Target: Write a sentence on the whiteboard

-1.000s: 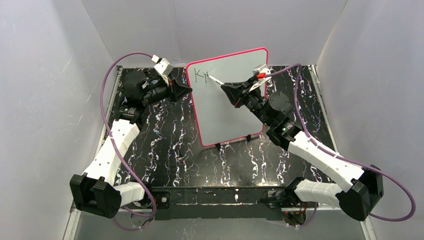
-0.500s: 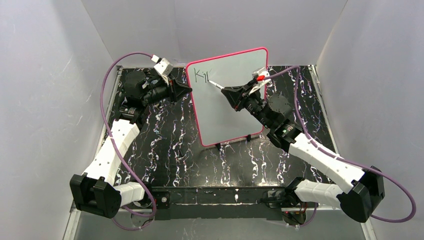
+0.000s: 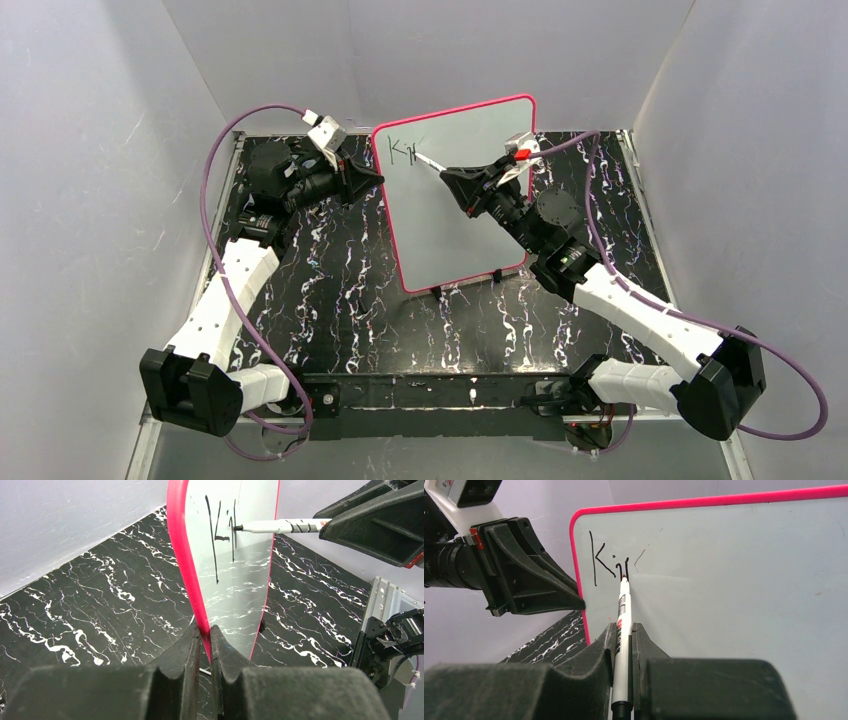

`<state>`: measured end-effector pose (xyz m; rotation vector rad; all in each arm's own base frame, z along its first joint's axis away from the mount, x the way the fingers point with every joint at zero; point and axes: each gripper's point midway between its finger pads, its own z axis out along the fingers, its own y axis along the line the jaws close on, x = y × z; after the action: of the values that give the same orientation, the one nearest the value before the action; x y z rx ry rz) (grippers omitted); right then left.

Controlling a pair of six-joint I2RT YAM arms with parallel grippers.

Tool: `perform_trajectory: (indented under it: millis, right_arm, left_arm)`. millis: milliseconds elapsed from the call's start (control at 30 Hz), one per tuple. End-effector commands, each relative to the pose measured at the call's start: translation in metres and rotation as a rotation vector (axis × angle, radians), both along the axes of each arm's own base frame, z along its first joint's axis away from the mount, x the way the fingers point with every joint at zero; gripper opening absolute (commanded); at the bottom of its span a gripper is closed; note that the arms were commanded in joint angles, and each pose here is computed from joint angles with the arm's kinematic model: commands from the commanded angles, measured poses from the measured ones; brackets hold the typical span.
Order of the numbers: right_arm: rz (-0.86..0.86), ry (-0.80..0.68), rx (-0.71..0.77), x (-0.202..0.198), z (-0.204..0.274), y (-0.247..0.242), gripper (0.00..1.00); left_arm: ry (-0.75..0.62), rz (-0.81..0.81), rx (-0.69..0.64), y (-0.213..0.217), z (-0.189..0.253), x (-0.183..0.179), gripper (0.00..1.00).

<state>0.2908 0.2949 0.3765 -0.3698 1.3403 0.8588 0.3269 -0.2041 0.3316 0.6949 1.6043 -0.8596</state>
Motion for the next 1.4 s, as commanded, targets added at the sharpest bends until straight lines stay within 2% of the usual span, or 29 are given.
perform_trajectory:
  millis: [0,400,900,1233,1367]
  right_arm:
    - [-0.071,-0.084,0.057,0.007,0.035,-0.012,0.01]
    - [-0.133,-0.069,0.056,0.006,0.027,-0.029,0.01]
    - [-0.091,0.051,-0.021,0.002,-0.023,-0.022,0.01]
    - [-0.033,-0.031,0.059,-0.015,0.025,-0.024,0.01]
    - [-0.072,-0.034,0.056,-0.01,0.026,-0.029,0.01]
  left_arm:
    - [0.013,-0.063,0.009,-0.007,-0.006,-0.014,0.0]
    - [0.012,-0.064,0.008,-0.007,-0.005,-0.014,0.0]
    - [0.01,-0.065,0.007,-0.007,-0.004,-0.015,0.0]
    - [0.013,-0.061,0.008,-0.006,-0.006,-0.014,0.0]
    - [0.013,-0.062,0.007,-0.006,-0.005,-0.014,0.0]
